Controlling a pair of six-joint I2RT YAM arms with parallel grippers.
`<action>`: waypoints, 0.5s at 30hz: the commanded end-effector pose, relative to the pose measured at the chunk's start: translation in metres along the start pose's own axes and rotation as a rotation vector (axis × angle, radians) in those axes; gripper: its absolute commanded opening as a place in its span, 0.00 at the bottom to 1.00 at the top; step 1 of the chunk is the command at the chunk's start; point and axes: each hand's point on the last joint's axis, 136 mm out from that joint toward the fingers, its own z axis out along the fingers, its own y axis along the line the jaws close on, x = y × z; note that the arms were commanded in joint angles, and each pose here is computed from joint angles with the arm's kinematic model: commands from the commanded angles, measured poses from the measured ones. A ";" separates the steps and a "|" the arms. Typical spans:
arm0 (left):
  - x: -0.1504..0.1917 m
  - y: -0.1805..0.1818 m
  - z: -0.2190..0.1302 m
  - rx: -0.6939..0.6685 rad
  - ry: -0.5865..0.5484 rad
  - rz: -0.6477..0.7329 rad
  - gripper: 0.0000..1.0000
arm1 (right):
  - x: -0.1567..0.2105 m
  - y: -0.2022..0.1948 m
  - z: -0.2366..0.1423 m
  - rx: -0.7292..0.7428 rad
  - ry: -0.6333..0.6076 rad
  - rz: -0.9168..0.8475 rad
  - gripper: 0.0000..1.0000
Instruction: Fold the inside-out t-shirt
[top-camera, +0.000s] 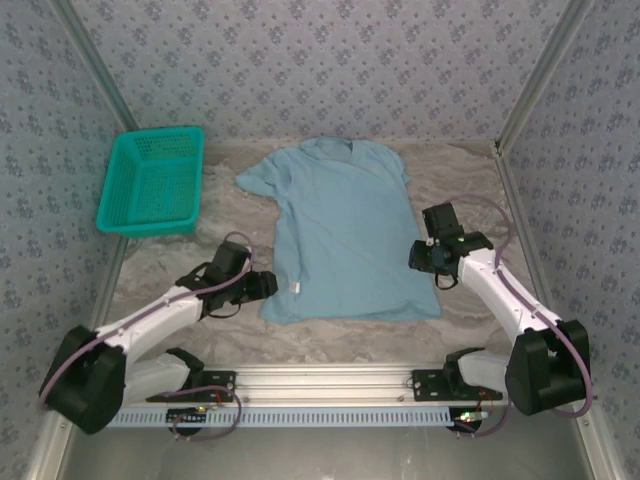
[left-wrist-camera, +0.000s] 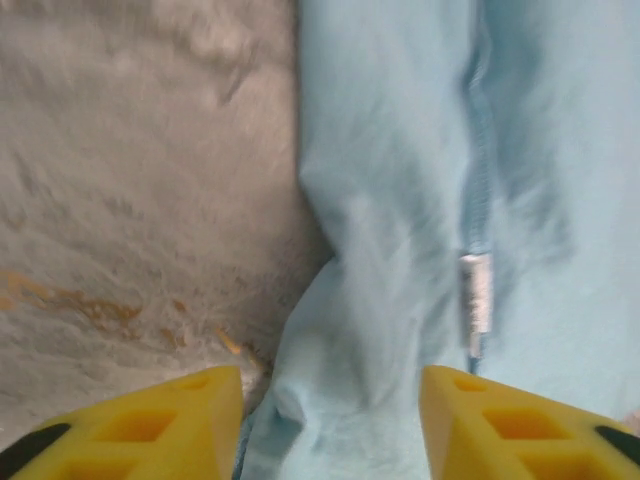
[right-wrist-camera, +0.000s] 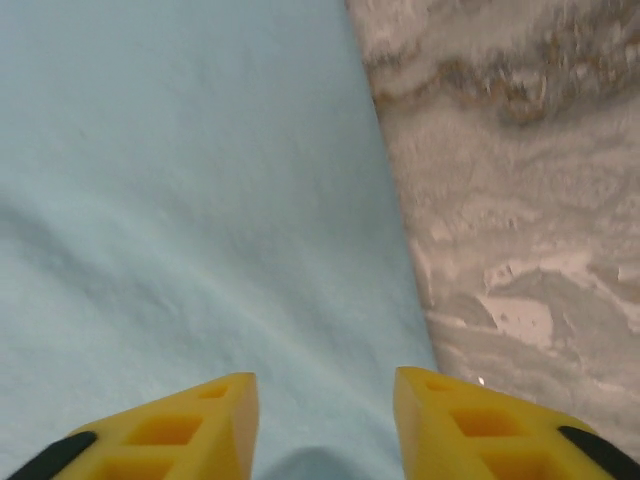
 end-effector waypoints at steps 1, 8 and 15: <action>-0.029 -0.021 -0.032 0.037 -0.145 0.088 0.61 | -0.022 0.022 0.003 -0.094 -0.049 -0.014 0.52; -0.016 -0.127 -0.014 0.246 -0.067 0.552 0.66 | -0.020 0.041 0.038 -0.122 0.068 -0.063 0.57; 0.070 -0.215 0.034 0.389 0.054 1.177 0.62 | -0.020 0.027 0.037 -0.206 0.079 0.042 0.56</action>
